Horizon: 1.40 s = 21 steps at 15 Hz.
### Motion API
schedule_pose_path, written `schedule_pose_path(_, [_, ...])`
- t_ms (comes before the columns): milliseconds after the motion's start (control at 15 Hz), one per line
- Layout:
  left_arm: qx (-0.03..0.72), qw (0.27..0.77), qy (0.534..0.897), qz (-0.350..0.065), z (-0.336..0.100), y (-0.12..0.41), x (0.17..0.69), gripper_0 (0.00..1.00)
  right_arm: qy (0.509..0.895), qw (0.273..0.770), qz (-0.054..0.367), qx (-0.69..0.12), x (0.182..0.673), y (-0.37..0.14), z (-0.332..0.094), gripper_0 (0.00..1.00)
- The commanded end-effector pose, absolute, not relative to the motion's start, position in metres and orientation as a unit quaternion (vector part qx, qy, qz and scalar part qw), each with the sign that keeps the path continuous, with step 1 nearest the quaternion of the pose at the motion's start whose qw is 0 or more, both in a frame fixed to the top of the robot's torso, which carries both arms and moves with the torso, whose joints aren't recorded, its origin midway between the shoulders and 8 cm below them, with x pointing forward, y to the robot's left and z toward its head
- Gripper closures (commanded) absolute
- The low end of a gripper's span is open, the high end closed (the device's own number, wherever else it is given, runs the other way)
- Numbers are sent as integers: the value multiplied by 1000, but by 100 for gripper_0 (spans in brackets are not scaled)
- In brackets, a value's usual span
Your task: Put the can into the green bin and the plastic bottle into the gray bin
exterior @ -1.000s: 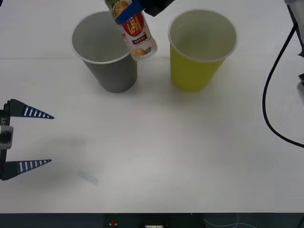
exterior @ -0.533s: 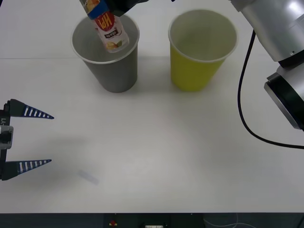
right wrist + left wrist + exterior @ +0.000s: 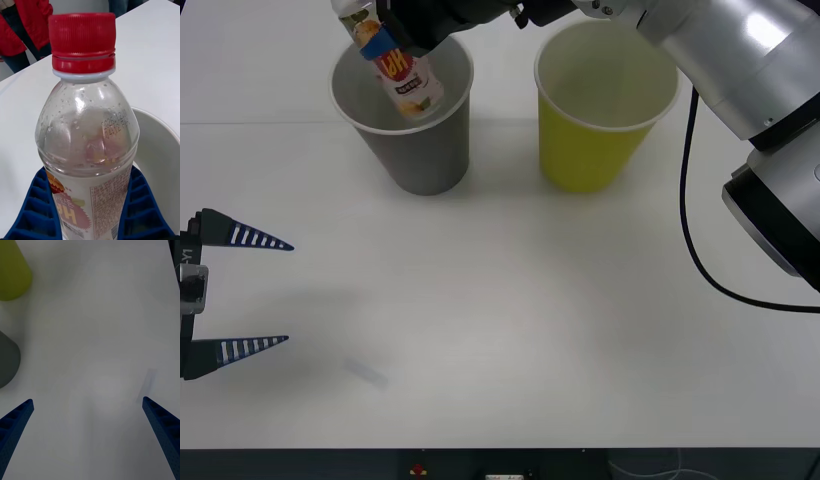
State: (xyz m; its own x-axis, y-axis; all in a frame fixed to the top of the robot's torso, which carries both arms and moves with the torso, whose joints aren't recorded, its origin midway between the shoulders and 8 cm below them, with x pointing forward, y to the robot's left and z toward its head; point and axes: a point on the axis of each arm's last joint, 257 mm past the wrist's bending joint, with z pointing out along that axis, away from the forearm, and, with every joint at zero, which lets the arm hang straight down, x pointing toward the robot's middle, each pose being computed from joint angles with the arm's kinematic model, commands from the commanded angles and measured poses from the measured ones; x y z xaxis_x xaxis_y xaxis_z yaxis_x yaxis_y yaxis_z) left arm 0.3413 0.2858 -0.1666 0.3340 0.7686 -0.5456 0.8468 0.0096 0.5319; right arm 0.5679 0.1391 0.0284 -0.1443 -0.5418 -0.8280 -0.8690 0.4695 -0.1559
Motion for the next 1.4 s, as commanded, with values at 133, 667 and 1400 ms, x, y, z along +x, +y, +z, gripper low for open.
schedule_pose_path(133, [702,417,575,-47,-167,286,341,0,729,449,187,-481,569,141,32,2])
schedule_pose_path(667, [702,417,575,-47,-167,286,341,0,717,440,207,-500,554,123,54,0])
schedule_pose_path(1400, [702,417,575,-47,-167,286,341,0,661,444,221,-564,471,-27,56,0])
